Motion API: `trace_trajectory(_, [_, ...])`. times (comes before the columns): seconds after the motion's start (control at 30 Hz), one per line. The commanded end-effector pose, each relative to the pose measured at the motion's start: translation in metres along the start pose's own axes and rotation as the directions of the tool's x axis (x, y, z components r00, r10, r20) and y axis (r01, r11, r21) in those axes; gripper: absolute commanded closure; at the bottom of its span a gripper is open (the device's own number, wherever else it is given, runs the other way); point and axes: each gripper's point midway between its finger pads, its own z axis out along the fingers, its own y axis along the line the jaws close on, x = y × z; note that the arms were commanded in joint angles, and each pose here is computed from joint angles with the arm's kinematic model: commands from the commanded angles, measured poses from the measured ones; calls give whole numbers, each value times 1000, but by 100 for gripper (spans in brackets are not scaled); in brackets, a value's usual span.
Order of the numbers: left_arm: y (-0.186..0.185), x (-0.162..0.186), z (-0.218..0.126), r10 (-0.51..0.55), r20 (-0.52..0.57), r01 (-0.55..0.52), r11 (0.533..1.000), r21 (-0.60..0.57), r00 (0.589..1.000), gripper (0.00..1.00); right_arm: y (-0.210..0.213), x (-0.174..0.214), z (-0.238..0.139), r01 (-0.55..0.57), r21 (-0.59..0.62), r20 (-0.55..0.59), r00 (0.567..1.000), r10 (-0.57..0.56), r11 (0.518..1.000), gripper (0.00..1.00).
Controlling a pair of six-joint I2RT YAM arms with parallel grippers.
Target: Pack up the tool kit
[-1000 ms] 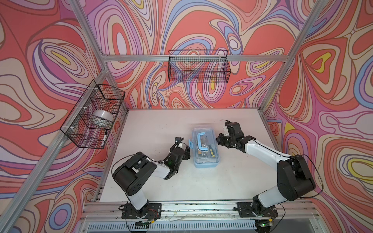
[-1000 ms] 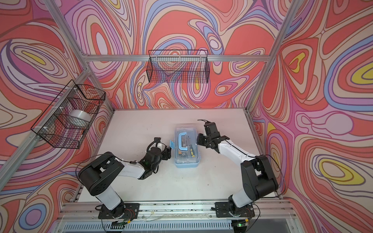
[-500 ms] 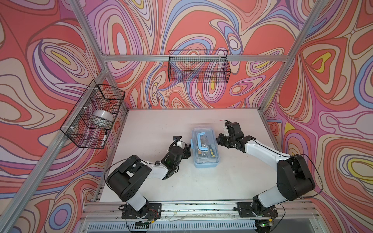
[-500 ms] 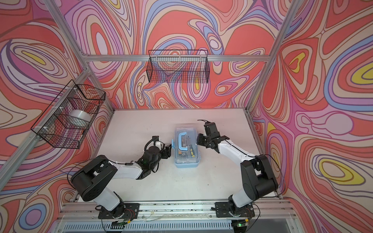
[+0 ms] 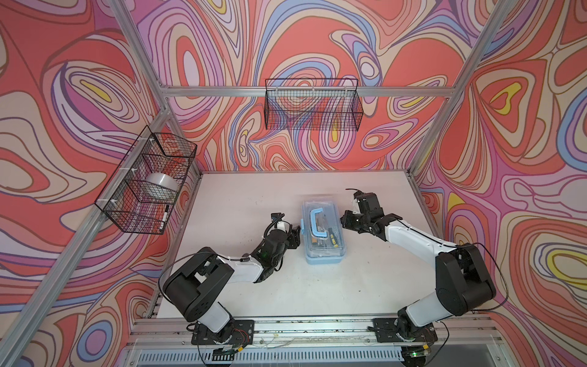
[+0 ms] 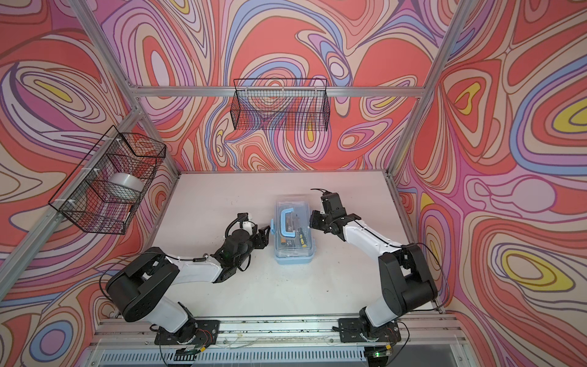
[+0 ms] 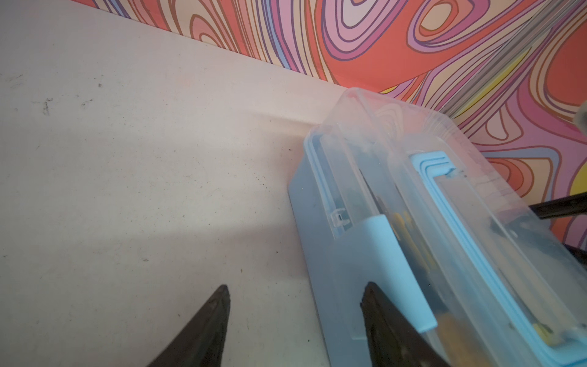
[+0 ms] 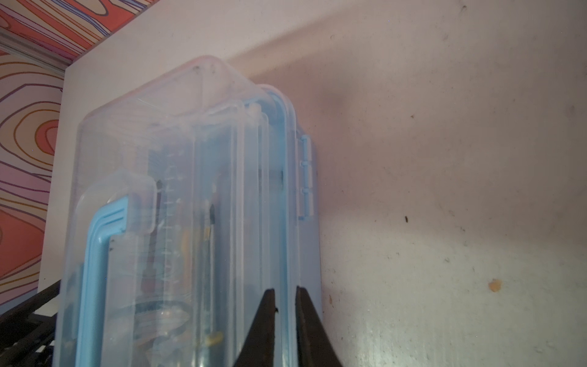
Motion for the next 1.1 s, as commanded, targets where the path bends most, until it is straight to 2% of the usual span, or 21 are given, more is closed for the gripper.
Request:
trace_trajectory(0.0, [-4, -6, -2, -50, 4, 50, 999, 21, 999, 33, 13, 9, 4, 11, -60, -32, 999, -13, 998, 86])
trace_trajectory(0.47, [-12, -3, 0, -126, -14, 127, 990, 67, 992, 34, 10, 14, 7, 3, -61, -41, 999, -6, 998, 86])
trace_trajectory(0.6, [-14, -7, -2, -141, -2, 141, 987, 72, 990, 34, 10, 13, 7, 3, -61, -39, 999, -6, 998, 86])
trace_trajectory(0.67, [-26, -22, 1, -152, 20, 149, 984, 101, 988, 34, 10, 14, 8, 2, -62, -40, 999, -5, 998, 86])
trace_trajectory(0.87, [-31, -17, 7, -194, 3, 192, 972, 133, 981, 36, 9, 16, 11, -5, -61, -44, 999, 2, 998, 87])
trace_trajectory(0.93, [-34, -15, 9, -207, -11, 207, 967, 148, 978, 38, 8, 17, 12, -5, -60, -48, 999, 2, 998, 87])
trace_trajectory(1.07, [-37, -7, 15, -235, -33, 238, 956, 170, 971, 52, 7, 17, 12, -6, -54, -49, 999, 3, 999, 87])
